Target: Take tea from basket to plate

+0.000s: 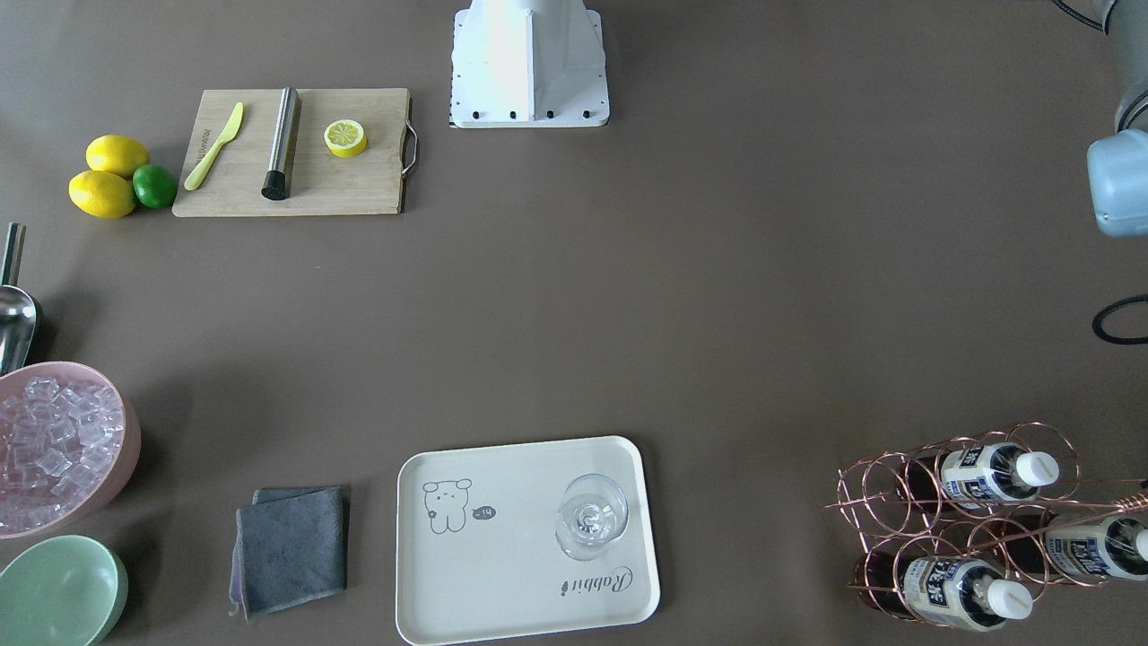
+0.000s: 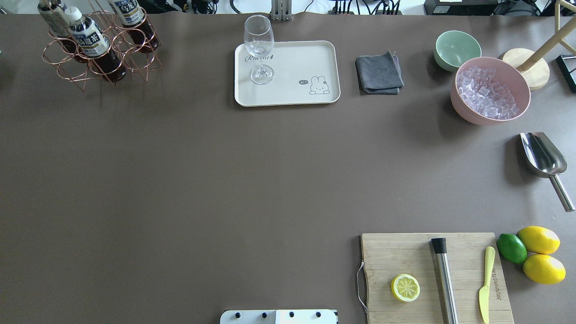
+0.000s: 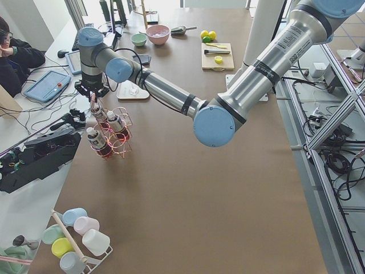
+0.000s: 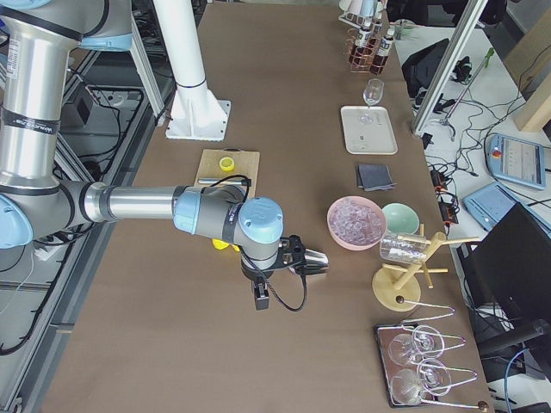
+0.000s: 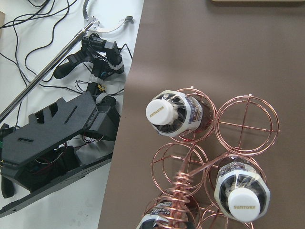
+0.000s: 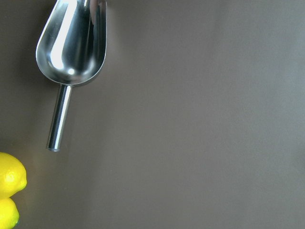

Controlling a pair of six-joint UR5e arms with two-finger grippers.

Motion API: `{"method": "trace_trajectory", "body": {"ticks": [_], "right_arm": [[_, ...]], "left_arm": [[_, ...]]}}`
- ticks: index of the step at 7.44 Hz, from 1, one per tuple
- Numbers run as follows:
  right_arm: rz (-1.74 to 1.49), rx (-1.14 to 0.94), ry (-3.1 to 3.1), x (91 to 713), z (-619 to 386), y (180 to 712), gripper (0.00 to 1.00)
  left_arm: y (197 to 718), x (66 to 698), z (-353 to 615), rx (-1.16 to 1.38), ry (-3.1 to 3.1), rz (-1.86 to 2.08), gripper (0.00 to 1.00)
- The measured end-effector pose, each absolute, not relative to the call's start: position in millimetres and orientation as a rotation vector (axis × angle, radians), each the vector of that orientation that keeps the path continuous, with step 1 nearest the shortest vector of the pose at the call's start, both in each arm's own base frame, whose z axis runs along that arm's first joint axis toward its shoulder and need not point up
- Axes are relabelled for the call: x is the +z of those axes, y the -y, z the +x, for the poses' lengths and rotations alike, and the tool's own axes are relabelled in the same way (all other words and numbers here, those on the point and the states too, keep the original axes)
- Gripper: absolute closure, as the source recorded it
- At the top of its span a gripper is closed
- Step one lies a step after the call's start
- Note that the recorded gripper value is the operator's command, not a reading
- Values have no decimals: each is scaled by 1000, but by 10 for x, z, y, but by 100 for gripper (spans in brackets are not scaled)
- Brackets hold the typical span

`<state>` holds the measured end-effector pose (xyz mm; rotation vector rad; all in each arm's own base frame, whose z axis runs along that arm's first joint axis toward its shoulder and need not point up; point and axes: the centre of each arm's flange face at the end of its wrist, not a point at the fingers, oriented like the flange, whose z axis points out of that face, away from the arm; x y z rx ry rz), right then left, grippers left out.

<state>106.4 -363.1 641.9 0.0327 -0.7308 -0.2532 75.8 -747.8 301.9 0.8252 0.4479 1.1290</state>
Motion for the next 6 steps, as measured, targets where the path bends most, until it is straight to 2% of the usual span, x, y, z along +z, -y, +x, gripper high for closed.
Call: {"method": "trace_trajectory", "body": {"ticks": [3,6], "right_arm": [[33,-254,731,6420,1065,3631,0],[33,-256,732,6427,1063,3634,0]], "left_arm": [[7320,2813,291,1087,-435,873,100],[6807,2553,102,1066,-474,852,100]]}}
